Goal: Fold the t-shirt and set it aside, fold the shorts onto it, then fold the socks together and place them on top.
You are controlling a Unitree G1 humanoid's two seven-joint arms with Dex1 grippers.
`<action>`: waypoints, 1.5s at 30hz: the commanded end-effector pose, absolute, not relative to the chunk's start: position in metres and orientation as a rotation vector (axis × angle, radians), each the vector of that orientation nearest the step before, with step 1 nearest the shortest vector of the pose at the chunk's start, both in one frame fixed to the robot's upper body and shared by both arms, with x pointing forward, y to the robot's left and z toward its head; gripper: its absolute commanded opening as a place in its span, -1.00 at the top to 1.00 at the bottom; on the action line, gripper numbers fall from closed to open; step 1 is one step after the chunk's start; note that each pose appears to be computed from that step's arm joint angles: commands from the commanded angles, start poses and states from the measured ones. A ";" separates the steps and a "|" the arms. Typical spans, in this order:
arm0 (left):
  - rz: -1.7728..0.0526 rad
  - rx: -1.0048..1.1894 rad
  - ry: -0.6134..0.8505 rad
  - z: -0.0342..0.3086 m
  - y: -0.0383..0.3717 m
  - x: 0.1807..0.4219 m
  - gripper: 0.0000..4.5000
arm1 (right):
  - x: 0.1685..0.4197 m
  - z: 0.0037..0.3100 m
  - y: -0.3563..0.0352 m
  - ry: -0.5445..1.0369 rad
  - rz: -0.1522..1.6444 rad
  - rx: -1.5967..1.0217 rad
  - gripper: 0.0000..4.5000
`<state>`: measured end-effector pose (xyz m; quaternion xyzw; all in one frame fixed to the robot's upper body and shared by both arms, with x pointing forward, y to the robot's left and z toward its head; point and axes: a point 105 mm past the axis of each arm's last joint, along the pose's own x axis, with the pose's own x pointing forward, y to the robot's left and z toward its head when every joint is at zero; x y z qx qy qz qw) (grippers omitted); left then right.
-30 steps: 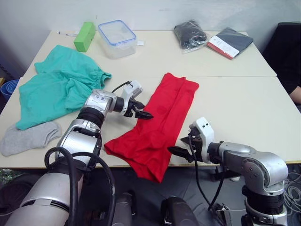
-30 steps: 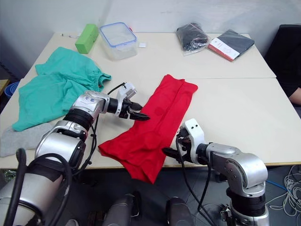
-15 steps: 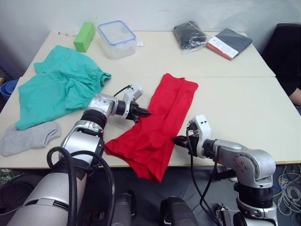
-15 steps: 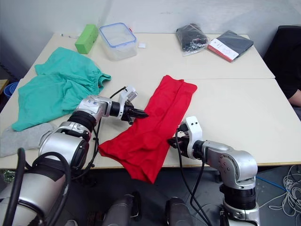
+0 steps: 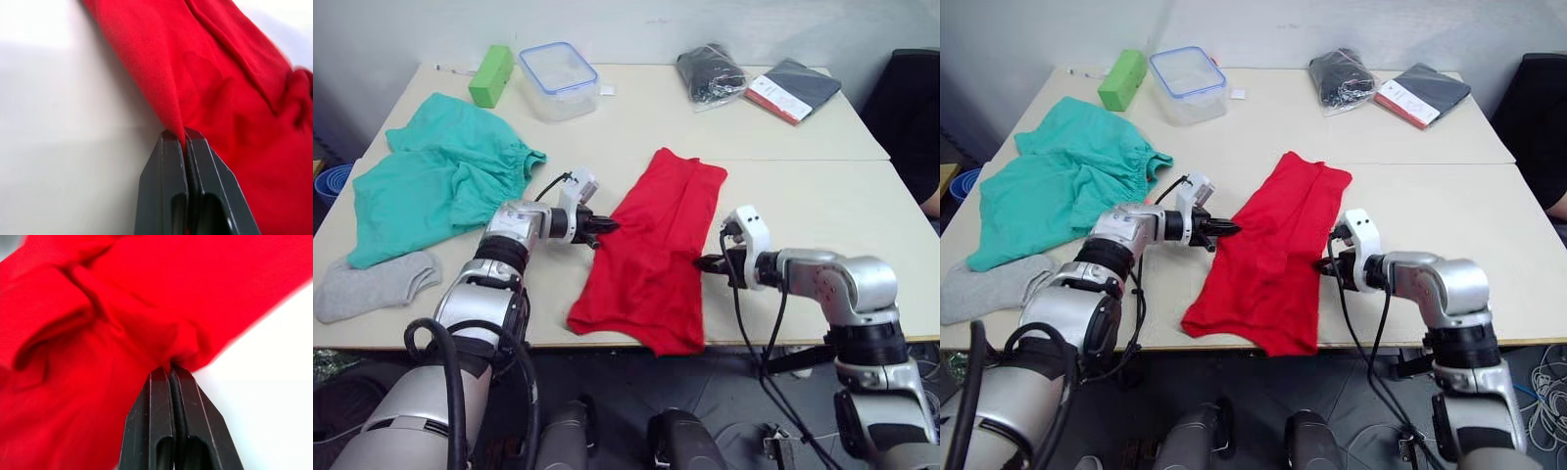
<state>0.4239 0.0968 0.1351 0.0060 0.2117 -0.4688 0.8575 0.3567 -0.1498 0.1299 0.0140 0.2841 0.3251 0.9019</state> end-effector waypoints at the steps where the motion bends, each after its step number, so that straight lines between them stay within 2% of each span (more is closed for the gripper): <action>1: -0.963 -0.023 0.369 0.148 0.097 0.422 1.00 | 0.370 0.140 -0.154 0.549 0.678 -0.014 1.00; 8: -0.845 -0.069 0.285 0.149 0.089 0.391 1.00 | 0.386 0.140 -0.147 0.555 0.718 -0.095 1.00; 12: -0.747 -0.086 0.238 0.157 0.092 0.392 1.00 | 0.388 0.141 -0.146 0.553 0.734 -0.148 1.00; 15: -0.723 -0.037 0.227 0.158 0.100 0.397 1.00 | 0.379 0.147 -0.145 0.537 0.792 -0.156 1.00; 16: -0.719 -0.022 0.224 0.159 0.103 0.399 0.81 | 0.377 0.149 -0.146 0.526 0.795 -0.175 1.00; 17: -0.717 -0.014 0.222 0.159 0.105 0.400 0.71 | 0.376 0.150 -0.148 0.518 0.792 -0.189 1.00; 18: -0.729 0.013 0.205 0.163 0.108 0.401 0.57 | 0.374 0.153 -0.151 0.500 0.786 -0.207 0.92; 20: -0.765 0.086 0.166 0.172 0.113 0.400 0.29 | 0.366 0.161 -0.157 0.458 0.789 -0.253 0.72; 23: -0.827 0.194 0.123 0.180 0.119 0.396 -0.16 | 0.355 0.167 -0.163 0.418 0.802 -0.340 0.27; 25: -0.978 0.476 0.047 0.181 0.121 0.377 -0.44 | 0.341 0.174 -0.179 0.336 0.817 -0.554 -0.03; 28: -1.151 0.780 -0.038 0.175 0.122 0.353 -0.88 | 0.324 0.174 -0.192 0.263 0.881 -0.815 -0.51; 29: -1.215 0.883 -0.072 0.171 0.123 0.345 -0.99 | 0.318 0.172 -0.193 0.246 0.920 -0.882 -0.51; 33: -1.393 1.135 -0.139 0.152 0.128 0.325 -0.99 | 0.297 0.155 -0.194 0.126 1.107 -1.187 -0.51; 36: -1.460 1.217 -0.194 0.142 0.127 0.317 -0.99 | 0.289 0.137 -0.192 0.004 1.208 -1.371 -0.51; 40: -1.489 1.341 -0.260 0.133 0.128 0.315 -0.99 | 0.291 0.125 -0.182 -0.134 1.241 -1.443 -0.51; 45: -1.486 1.374 -0.306 0.127 0.125 0.317 -0.99 | 0.290 0.111 -0.179 -0.185 1.292 -1.503 -0.51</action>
